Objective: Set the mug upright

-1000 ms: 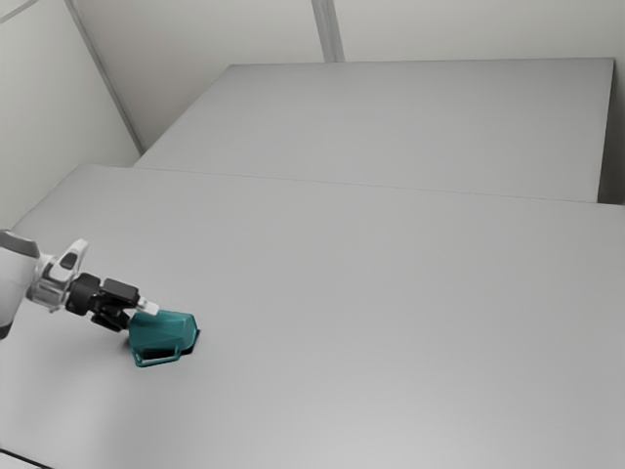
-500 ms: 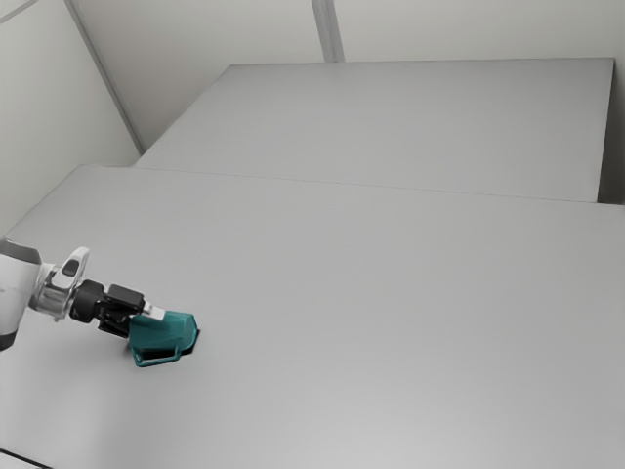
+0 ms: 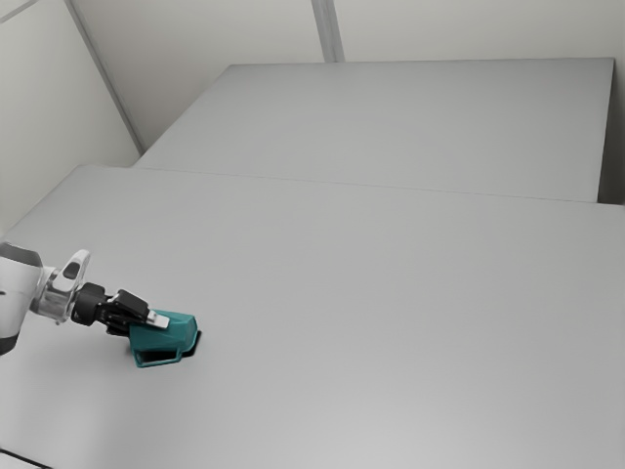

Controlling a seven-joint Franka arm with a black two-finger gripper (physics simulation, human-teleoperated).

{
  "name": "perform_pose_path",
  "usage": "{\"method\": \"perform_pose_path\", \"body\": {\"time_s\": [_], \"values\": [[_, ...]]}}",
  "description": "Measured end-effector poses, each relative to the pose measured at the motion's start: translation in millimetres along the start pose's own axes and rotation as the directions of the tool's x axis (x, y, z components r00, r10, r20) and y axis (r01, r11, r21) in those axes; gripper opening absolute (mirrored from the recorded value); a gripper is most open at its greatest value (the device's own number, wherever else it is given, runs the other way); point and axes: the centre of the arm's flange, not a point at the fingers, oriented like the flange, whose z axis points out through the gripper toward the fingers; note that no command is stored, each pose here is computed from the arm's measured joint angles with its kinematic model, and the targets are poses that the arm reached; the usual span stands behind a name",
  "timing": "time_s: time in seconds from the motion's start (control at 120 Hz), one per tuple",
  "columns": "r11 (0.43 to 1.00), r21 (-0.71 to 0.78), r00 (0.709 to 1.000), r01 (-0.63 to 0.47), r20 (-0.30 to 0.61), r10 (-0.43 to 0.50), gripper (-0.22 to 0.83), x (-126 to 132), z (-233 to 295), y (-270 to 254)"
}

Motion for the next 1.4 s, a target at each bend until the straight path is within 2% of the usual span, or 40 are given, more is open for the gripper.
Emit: {"method": "perform_pose_path", "body": {"time_s": [0.2,0.408,0.55,0.667,0.792,0.867,0.925,1.05,1.108,1.158,1.258,1.4], "values": [[1.000,-0.002,1.000,-0.011,-0.001,0.011,-0.03,2,-1,4],[0.998,-0.017,0.998,-0.062,-0.013,0.062,-0.13,10,-4,24],[0.994,-0.015,0.994,-0.110,-0.019,0.110,-0.16,17,-7,41],[0.987,0.012,0.987,-0.159,-0.022,0.160,-0.16,30,-13,55],[0.963,0.075,0.966,-0.257,0.017,0.257,-0.17,59,-17,84],[0.932,0.122,0.938,-0.343,0.089,0.334,-0.17,78,-9,112],[0.893,0.156,0.902,-0.422,0.168,0.397,-0.17,92,7,140],[0.772,0.205,0.781,-0.601,0.358,0.513,-0.17,110,54,208],[0.714,0.228,0.726,-0.662,0.432,0.536,-0.17,113,72,229],[0.672,0.251,0.692,-0.697,0.480,0.538,-0.17,115,82,239],[0.604,0.305,0.655,-0.736,0.545,0.522,-0.17,119,90,246],[0.529,0.373,0.633,-0.762,0.600,0.489,-0.17,122,95,246]]}}
